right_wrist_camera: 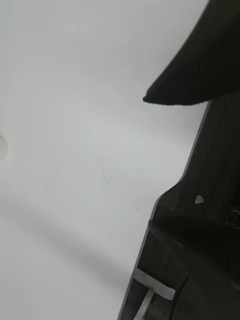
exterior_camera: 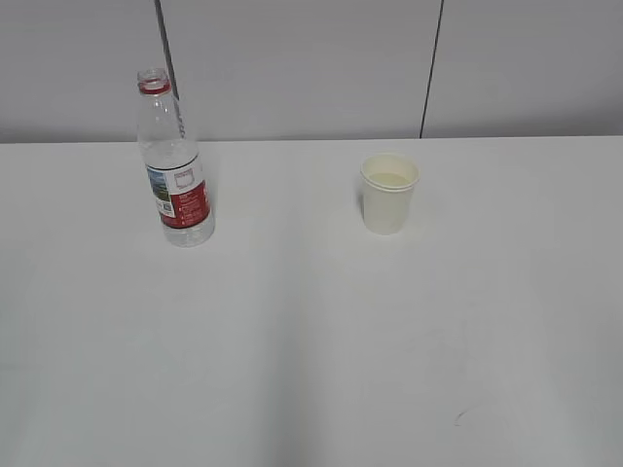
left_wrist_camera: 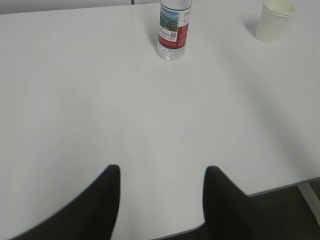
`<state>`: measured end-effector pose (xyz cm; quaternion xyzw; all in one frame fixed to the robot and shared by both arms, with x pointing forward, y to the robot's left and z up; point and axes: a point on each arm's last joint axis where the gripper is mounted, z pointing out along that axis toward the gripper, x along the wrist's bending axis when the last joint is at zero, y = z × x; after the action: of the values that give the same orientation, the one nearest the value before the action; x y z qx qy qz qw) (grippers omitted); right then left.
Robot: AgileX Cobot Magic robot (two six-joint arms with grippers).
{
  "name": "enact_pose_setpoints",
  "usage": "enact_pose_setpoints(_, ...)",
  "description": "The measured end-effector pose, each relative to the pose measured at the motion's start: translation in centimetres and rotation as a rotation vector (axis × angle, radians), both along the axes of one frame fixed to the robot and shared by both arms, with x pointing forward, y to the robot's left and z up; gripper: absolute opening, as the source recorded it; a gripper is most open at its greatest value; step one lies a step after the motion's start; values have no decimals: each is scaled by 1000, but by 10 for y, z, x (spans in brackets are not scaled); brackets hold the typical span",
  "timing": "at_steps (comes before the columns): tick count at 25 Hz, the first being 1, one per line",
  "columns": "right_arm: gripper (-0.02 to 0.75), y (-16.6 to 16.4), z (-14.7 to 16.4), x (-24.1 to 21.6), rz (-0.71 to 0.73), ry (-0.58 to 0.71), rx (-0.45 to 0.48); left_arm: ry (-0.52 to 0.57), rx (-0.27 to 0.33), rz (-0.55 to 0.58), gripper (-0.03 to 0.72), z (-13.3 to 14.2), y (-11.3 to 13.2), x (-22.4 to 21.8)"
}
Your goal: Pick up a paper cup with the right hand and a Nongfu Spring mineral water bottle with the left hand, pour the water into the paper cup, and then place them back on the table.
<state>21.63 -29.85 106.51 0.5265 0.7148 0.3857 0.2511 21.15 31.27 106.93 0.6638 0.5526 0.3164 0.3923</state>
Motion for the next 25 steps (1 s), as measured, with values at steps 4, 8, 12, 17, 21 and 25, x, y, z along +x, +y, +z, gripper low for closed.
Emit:
enact_pose_setpoints(4, 519, -2, -9, -4, 11, -41, -24, -27, 24, -38, 344, -8, -4, 9)
enact_pose_setpoints(8, 519, -1, -16, 4, 11, -55, -32, -25, 31, -45, 344, -17, -6, 16)
enact_pose_setpoints(12, 519, -1, -17, 5, 9, -68, -35, -15, 38, -48, 344, -20, -7, 18)
enact_pose_setpoints(17, 519, 0, -20, 9, 8, -78, -38, -15, 38, -49, 344, -20, -7, 18)
enact_pose_setpoints(21, 519, 0, -20, 9, 6, -81, -41, -16, 37, -48, 342, -20, -7, 17)
enact_pose_setpoints(25, 519, 0, -21, 9, 6, -80, -42, -16, 36, -49, 330, -20, -7, 17)
